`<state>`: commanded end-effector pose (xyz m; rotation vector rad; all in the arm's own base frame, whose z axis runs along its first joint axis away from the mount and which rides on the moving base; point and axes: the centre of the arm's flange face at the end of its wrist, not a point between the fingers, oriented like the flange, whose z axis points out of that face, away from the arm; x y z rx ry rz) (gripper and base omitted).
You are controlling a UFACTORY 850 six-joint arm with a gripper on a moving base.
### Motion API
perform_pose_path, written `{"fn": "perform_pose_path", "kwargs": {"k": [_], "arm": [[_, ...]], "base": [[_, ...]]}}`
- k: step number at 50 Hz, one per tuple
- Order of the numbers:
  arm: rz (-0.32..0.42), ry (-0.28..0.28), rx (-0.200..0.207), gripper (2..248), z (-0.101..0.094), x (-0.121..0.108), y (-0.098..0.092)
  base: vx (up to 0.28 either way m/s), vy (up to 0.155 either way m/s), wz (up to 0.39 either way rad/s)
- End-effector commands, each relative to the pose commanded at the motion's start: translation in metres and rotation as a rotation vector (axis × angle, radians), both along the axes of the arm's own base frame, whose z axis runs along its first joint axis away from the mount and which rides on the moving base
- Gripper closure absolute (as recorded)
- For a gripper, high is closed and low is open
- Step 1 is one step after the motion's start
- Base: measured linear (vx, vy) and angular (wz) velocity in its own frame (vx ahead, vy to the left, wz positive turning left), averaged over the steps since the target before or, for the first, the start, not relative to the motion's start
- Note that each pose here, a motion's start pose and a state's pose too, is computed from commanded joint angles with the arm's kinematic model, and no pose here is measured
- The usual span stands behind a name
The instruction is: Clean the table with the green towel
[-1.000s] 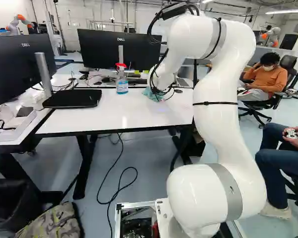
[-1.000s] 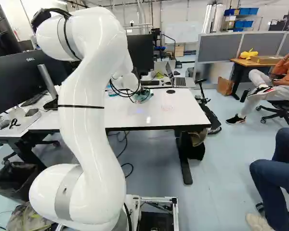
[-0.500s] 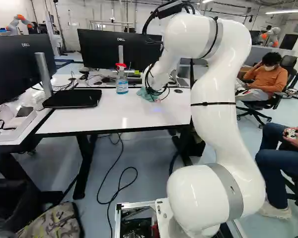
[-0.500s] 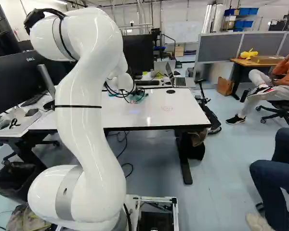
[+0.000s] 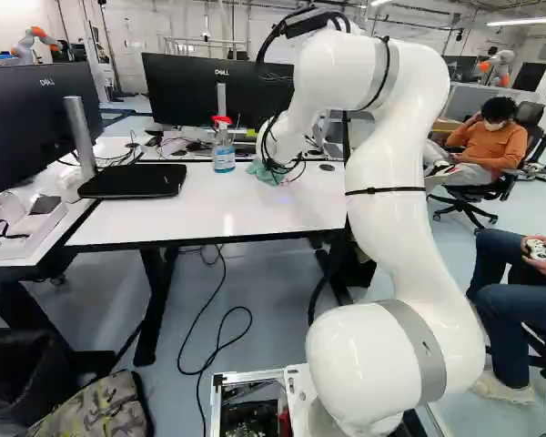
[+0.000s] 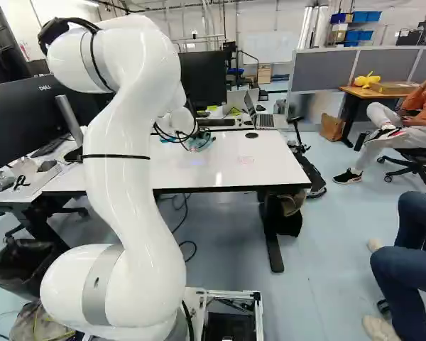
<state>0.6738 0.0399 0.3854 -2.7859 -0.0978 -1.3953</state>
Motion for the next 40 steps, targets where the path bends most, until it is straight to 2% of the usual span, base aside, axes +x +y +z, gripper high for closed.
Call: {"fn": "perform_pose_path", "kwargs": {"k": [16,40], "arm": [[0.000,0.015,-0.001,216,0.017,-0.006,0.000],[-0.001,0.095,-0.007,216,0.039,-0.019,-0.001]], "base": [[0.000,0.000,0.000],[0.000,0.000,0.000]]}}
